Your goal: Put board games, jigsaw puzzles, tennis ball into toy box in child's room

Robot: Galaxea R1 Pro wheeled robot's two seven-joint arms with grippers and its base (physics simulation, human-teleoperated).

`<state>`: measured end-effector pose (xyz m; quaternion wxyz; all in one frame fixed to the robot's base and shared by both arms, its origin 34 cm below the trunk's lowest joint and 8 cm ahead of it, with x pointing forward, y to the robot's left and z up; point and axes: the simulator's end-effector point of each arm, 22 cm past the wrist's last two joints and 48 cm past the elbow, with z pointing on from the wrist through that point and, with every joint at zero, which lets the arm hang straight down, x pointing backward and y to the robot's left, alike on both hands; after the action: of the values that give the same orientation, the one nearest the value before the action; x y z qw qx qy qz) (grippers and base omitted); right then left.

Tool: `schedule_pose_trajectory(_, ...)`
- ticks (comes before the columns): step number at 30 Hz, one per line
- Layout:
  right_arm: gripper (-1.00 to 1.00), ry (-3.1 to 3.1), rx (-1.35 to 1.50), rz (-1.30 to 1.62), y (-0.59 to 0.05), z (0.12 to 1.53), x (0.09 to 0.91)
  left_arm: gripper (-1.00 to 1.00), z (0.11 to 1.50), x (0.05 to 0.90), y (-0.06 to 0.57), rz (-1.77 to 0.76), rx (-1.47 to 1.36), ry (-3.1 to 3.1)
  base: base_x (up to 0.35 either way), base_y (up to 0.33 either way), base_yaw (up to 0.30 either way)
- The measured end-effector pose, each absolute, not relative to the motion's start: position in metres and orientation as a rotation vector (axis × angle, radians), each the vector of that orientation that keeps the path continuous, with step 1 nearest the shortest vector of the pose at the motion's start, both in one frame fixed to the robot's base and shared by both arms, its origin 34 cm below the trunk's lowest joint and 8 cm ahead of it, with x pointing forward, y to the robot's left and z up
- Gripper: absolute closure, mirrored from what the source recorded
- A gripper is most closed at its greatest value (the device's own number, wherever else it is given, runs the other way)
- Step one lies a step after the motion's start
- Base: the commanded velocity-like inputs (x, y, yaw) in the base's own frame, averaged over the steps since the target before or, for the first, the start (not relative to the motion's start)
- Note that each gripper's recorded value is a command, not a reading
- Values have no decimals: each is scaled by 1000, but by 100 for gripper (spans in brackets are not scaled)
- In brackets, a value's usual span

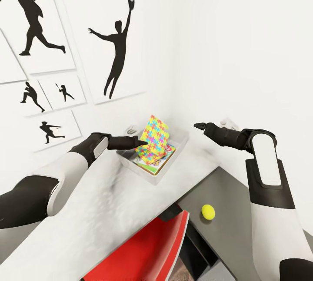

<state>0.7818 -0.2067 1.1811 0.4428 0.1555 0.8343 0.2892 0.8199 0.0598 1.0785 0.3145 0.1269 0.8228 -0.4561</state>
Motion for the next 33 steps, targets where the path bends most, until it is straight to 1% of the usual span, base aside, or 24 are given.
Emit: schedule_pose_trajectory(33, -100, 2123, 408, 715, -206, 1143, 790, 100, 1041, 826, 65, -1207, 310, 2206, 0, 0, 0)
